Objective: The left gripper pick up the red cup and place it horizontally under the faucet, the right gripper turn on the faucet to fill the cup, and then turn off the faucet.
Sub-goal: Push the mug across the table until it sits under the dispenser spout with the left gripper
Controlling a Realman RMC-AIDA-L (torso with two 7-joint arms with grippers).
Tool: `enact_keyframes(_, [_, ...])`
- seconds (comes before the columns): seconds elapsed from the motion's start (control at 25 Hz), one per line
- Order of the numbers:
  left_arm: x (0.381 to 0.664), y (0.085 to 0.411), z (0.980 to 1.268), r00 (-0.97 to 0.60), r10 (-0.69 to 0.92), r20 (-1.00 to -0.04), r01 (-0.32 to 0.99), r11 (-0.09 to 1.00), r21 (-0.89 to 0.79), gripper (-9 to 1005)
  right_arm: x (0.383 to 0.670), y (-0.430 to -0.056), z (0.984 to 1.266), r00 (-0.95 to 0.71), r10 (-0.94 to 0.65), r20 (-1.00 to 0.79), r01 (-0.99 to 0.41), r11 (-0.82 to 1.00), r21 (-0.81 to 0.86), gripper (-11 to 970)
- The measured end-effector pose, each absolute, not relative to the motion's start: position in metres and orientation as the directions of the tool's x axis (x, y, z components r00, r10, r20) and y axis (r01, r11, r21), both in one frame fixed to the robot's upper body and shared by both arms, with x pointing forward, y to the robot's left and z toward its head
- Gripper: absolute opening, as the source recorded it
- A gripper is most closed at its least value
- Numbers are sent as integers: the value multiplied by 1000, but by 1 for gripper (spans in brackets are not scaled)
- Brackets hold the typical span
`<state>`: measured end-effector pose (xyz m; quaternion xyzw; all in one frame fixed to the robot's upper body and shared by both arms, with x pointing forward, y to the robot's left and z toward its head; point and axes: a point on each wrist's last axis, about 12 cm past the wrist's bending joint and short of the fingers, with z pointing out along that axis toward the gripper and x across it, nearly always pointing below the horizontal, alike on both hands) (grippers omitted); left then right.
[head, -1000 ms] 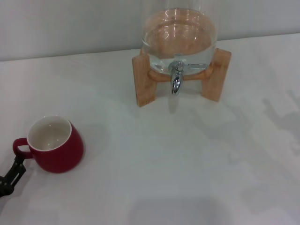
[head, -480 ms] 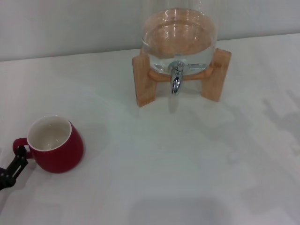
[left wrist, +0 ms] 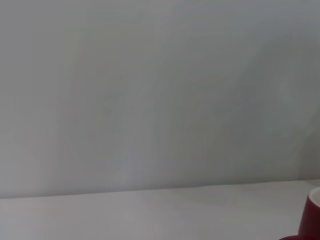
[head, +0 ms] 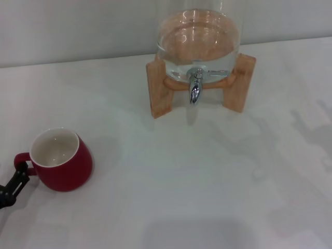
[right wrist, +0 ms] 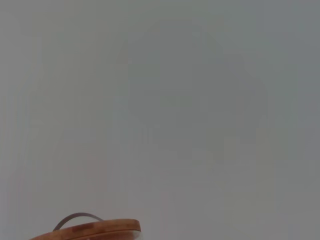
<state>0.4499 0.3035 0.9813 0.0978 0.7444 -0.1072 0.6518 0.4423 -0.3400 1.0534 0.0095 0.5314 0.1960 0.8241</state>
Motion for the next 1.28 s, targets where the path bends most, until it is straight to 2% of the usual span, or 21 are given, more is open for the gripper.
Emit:
enact_keyframes(0.52, [451, 306, 982, -128, -1, -992, 268, 963, -35, 875, 441, -340, 1054, 361, 334, -871, -315, 922, 223, 843])
enact_keyframes(0.84, [452, 305, 982, -128, 0, -992, 270, 962, -34, 776, 441, -340, 1054, 364, 334, -869, -317, 922, 222, 843])
enact_keyframes(1.24, [454, 304, 982, -135, 5, -991, 273, 961, -32, 360, 441, -340, 1054, 365, 335, -869, -318, 922, 222, 843])
enact_keyframes(1.28, [454, 304, 982, -135, 5, -991, 273, 961, -32, 359, 441, -340, 1054, 365, 335, -869, -318, 922, 222, 843])
